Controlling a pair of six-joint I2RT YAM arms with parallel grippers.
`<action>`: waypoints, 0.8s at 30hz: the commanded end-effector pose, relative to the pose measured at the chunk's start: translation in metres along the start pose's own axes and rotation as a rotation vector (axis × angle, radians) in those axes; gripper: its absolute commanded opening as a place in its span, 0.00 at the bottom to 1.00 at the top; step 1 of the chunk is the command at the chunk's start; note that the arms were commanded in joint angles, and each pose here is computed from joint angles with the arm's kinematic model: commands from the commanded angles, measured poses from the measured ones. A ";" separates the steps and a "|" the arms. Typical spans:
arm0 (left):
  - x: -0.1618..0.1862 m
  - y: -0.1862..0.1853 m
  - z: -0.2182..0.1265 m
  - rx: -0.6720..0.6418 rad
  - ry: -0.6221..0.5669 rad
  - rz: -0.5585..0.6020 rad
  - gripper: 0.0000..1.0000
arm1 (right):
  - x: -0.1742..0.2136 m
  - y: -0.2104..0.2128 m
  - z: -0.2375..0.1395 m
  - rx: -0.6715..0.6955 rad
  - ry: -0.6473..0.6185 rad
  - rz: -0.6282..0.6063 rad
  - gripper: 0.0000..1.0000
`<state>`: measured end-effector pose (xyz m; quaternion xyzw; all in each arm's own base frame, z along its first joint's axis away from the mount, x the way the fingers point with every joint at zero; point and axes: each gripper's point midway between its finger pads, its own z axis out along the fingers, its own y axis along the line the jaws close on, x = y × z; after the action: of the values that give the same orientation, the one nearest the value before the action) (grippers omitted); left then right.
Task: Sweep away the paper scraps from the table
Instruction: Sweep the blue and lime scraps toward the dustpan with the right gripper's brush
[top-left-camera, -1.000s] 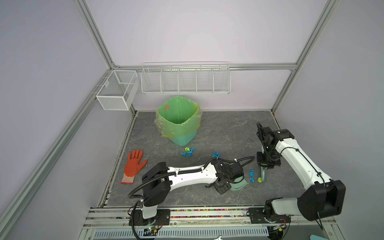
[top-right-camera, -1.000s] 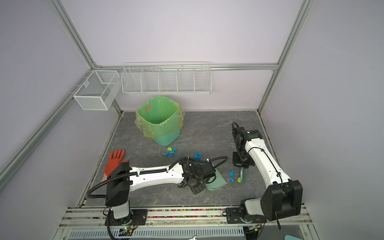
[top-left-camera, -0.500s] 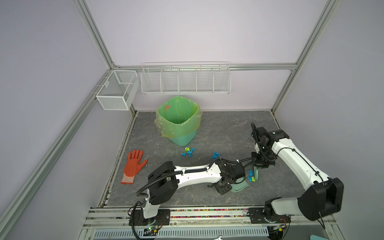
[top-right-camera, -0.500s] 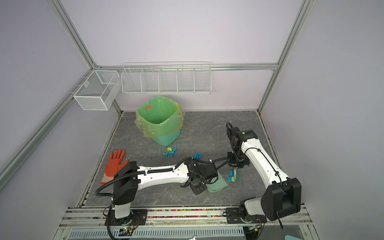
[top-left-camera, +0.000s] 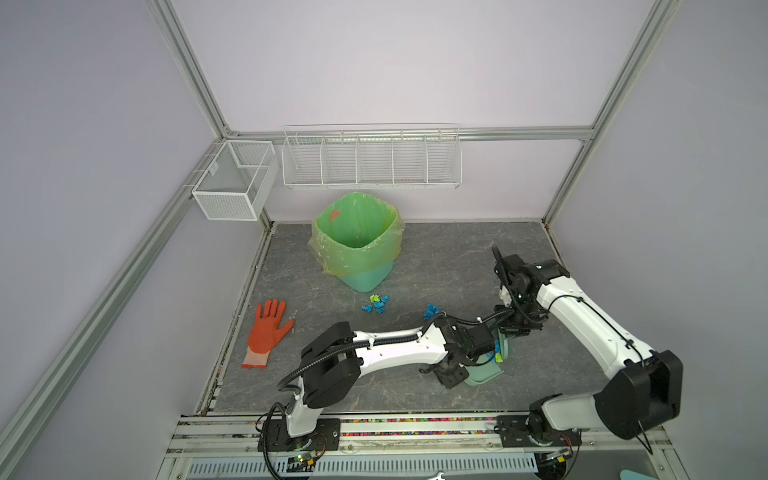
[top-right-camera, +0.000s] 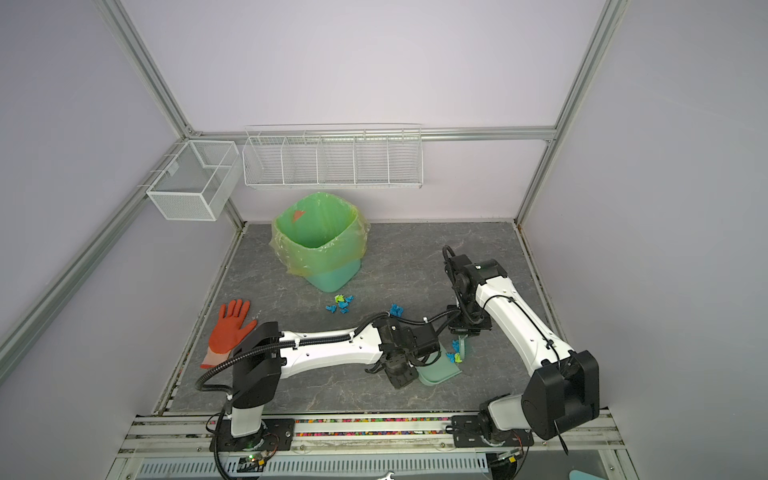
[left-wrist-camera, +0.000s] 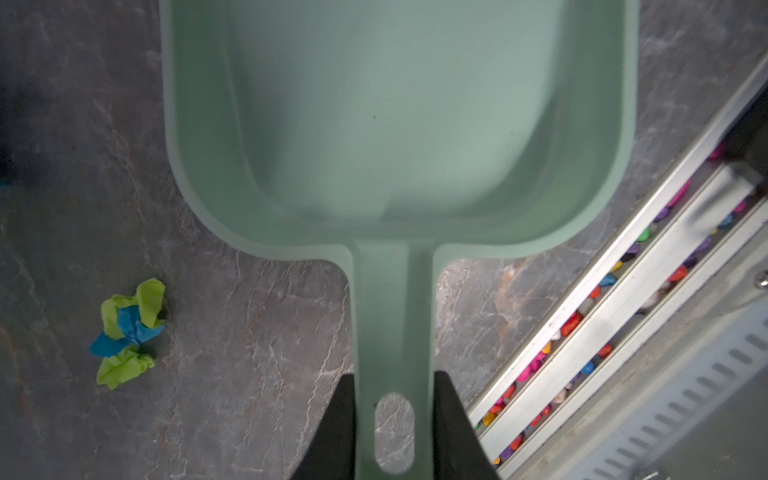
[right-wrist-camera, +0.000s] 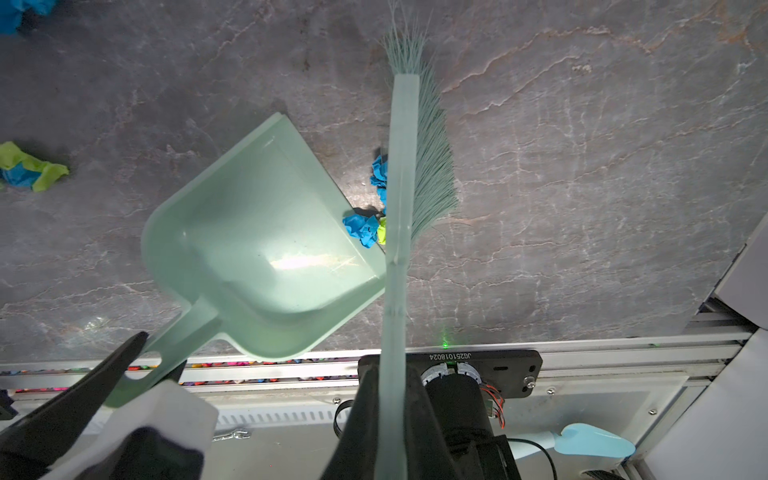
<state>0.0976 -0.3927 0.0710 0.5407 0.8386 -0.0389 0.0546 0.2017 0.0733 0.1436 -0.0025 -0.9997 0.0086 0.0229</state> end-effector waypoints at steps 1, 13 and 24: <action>0.007 -0.004 0.008 0.019 0.055 0.018 0.00 | 0.005 0.024 -0.001 -0.122 0.016 -0.034 0.07; 0.006 -0.001 0.017 0.032 0.053 -0.003 0.00 | 0.019 0.045 -0.015 -0.254 -0.011 -0.045 0.07; 0.004 0.009 0.024 -0.003 0.030 -0.031 0.00 | 0.026 0.044 -0.039 -0.287 -0.053 -0.034 0.07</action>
<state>0.1053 -0.4043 0.0708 0.5302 0.8427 -0.0631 0.0688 0.1893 0.1038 0.1630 0.0055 -0.9960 -0.0887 -0.0024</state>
